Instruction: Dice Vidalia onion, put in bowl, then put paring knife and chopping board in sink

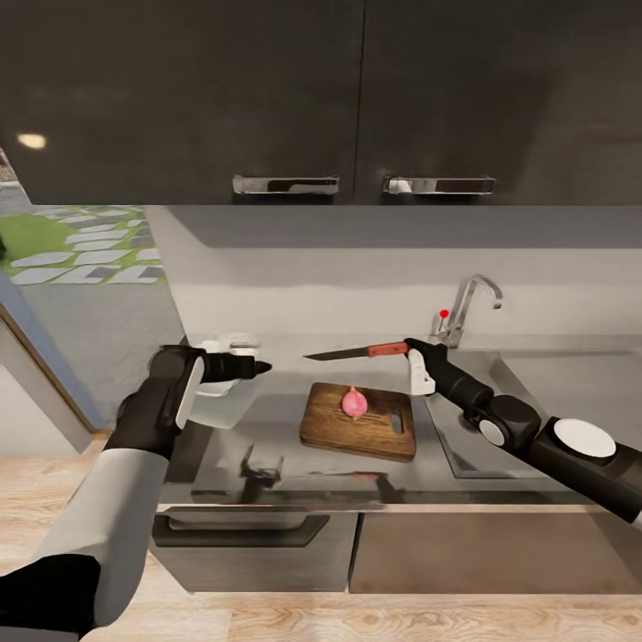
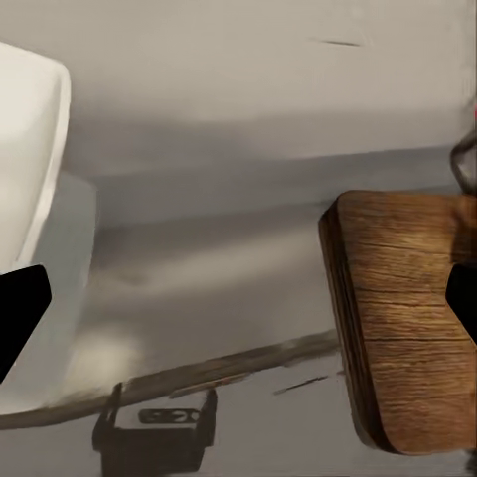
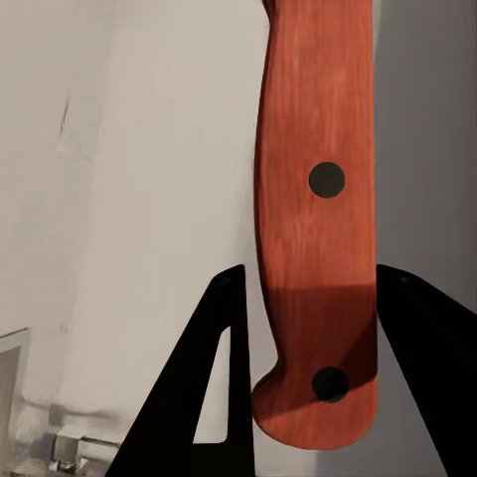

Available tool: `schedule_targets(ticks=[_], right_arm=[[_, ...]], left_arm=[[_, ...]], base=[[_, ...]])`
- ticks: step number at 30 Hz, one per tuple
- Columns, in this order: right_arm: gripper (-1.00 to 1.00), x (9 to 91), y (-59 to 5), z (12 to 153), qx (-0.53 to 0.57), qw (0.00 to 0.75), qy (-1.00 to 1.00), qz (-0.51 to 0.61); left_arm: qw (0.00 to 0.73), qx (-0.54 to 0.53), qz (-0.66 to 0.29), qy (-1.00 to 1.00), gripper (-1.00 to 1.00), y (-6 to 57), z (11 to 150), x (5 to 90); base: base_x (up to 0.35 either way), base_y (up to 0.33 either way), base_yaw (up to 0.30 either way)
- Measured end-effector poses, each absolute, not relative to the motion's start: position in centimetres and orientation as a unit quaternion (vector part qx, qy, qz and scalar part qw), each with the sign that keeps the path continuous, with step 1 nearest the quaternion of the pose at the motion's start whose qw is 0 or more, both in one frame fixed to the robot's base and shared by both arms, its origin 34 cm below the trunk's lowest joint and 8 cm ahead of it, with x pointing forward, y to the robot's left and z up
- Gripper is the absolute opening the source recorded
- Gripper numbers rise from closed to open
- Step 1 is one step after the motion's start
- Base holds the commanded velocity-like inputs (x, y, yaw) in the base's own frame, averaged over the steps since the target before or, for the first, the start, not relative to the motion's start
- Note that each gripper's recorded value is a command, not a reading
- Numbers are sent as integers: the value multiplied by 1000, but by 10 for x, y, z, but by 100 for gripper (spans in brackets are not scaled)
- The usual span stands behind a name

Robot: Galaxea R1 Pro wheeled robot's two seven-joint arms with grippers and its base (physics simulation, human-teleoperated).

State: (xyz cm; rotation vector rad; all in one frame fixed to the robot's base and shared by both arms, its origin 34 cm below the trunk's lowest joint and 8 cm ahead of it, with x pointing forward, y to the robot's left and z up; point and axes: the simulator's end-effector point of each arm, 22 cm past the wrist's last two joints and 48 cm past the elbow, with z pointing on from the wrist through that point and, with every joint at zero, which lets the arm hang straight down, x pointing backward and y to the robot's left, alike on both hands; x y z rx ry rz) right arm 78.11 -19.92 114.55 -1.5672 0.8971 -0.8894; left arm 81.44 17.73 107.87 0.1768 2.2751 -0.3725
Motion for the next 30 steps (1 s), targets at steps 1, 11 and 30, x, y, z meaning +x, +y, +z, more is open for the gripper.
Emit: schedule_targets(ticks=[1,11,30], right_arm=[[-100,781,-200,1146,-658,535,376,-374],[-100,782,-207,1145,-658,531,377,-378],[-100,783,-213,1144,-658,527,379,-381]], left_arm=[[402,74,-148,901,100,175,1078,814],[376,175,-283,865,100,142,1095,780],[405,240,-307,827,100,140,1134,766]], base=[[0,0,0],[0,0,0],[0,0,0]])
